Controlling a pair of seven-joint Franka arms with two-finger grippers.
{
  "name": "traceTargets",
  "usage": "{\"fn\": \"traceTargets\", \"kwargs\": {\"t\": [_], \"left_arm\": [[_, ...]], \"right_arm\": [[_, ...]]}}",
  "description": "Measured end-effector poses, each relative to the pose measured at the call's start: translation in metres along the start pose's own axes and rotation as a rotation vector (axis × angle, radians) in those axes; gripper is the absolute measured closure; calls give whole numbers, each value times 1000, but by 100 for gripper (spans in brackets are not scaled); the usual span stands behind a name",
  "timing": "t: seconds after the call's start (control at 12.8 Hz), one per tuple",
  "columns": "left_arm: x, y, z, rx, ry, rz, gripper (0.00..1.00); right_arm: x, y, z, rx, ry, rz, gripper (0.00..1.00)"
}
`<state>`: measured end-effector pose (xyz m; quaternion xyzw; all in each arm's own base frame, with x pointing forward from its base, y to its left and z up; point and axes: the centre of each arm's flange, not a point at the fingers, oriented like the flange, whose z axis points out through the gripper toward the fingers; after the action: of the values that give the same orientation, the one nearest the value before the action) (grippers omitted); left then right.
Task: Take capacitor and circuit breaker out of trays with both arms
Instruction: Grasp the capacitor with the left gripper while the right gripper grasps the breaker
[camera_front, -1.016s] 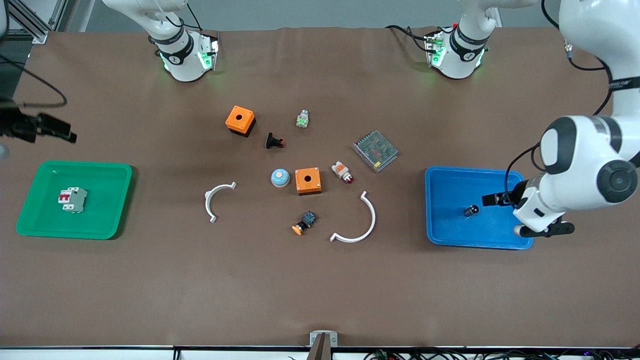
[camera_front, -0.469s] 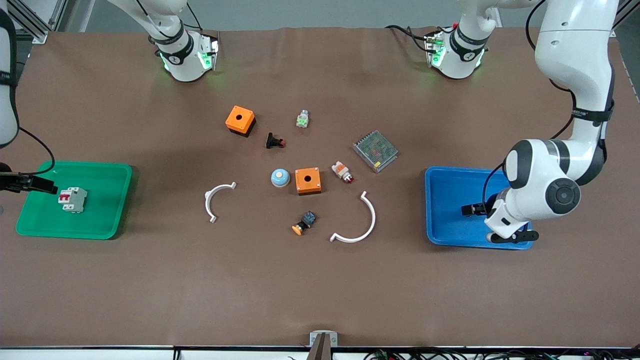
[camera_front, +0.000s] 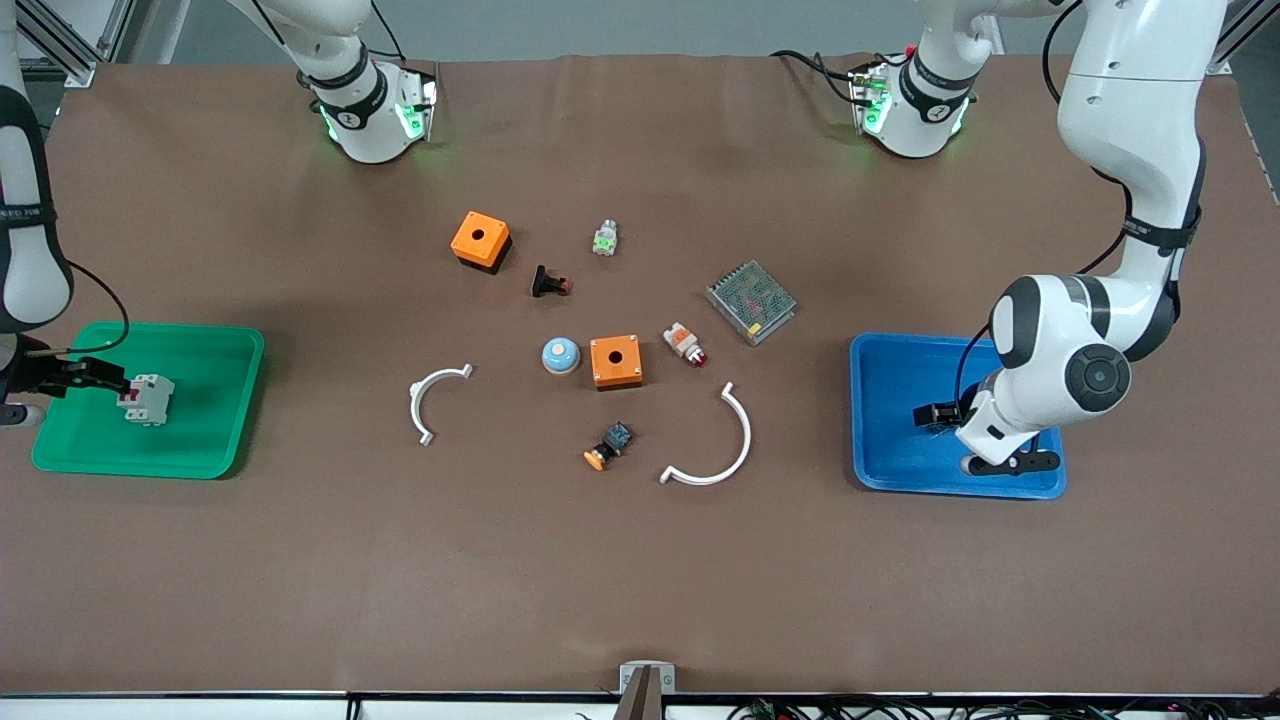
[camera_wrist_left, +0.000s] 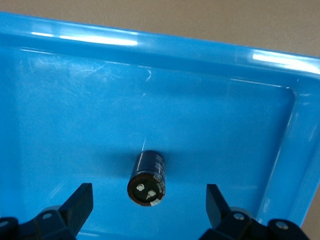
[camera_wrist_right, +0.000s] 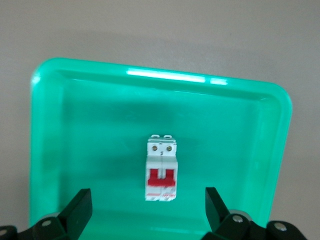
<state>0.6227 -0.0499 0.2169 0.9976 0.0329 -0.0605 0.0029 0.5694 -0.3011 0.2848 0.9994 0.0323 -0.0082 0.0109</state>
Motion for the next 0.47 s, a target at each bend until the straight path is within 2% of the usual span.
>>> {"fn": "traceTargets", "kwargs": {"t": [0.16, 0.23, 0.31, 0.47], "left_arm": [[-3, -1, 7, 0, 5, 0, 2], [-4, -1, 12, 1, 3, 0, 8], [-6, -1, 16, 2, -1, 0, 8], [-6, -2, 21, 3, -5, 0, 25]], "right_arm": [[-6, 6, 26, 21, 4, -8, 0], [-5, 6, 33, 23, 12, -17, 0], [-4, 6, 39, 20, 19, -29, 0], [-4, 5, 53, 20, 18, -47, 0]]}}
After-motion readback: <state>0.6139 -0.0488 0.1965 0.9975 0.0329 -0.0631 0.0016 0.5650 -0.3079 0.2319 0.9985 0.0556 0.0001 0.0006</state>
